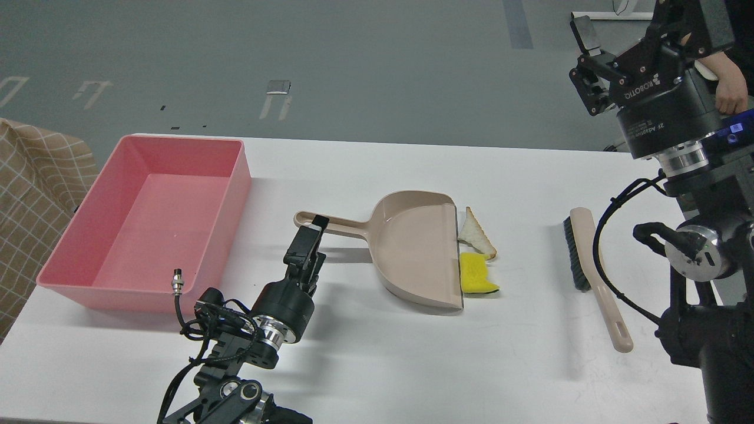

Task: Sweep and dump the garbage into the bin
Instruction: 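Lower the left gripper toward the beige dustpan handle, then close the left gripper on the dustpan handle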

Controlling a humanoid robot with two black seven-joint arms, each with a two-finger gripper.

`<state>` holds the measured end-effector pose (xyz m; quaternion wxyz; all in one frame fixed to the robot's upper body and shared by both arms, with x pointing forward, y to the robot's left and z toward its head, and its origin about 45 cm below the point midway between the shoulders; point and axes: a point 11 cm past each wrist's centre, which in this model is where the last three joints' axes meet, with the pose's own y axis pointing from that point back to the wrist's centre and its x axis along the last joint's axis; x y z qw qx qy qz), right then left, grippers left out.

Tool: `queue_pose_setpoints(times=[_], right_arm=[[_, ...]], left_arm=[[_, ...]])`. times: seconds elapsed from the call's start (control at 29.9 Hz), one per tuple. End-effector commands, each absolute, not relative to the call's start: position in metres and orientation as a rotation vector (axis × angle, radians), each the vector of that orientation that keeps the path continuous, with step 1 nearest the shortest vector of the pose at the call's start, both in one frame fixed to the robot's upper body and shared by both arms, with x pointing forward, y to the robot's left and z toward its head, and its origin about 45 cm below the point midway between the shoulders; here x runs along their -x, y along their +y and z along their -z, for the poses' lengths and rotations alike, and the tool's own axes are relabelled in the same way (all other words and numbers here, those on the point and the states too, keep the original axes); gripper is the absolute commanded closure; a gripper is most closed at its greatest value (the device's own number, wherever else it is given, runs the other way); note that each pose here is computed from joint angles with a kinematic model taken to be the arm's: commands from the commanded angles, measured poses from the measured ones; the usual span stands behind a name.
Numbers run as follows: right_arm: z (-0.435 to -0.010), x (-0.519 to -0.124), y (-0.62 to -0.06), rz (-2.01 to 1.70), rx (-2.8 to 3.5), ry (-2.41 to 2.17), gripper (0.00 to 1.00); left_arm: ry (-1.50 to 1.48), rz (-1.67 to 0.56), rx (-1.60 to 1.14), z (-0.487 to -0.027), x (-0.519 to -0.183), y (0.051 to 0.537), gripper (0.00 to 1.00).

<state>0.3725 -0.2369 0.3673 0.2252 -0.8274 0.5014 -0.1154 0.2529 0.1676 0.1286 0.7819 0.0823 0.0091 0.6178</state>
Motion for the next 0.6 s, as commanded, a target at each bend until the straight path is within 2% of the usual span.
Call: queue_pose_setpoints(times=[0.0,0.23,0.57], right_arm=[[-0.368,-0.373,-0.237,0.32,2.28,1.384,0.0],[-0.368,-0.373,-0.238,0.321,2.277,1.387,0.0],[-0.369,-0.373,-0.241,0.322,2.268,1.395,0.0]], left_arm=[[0.01,-1.337,-0.178,-0.129,-0.259,0.168,0.01],[0.001,-1.34,-0.187,-0.125,-0.274,0.161,0.01],[0.005,-1.327,-0.214,-0.115,-0.28,0.149,0.01]])
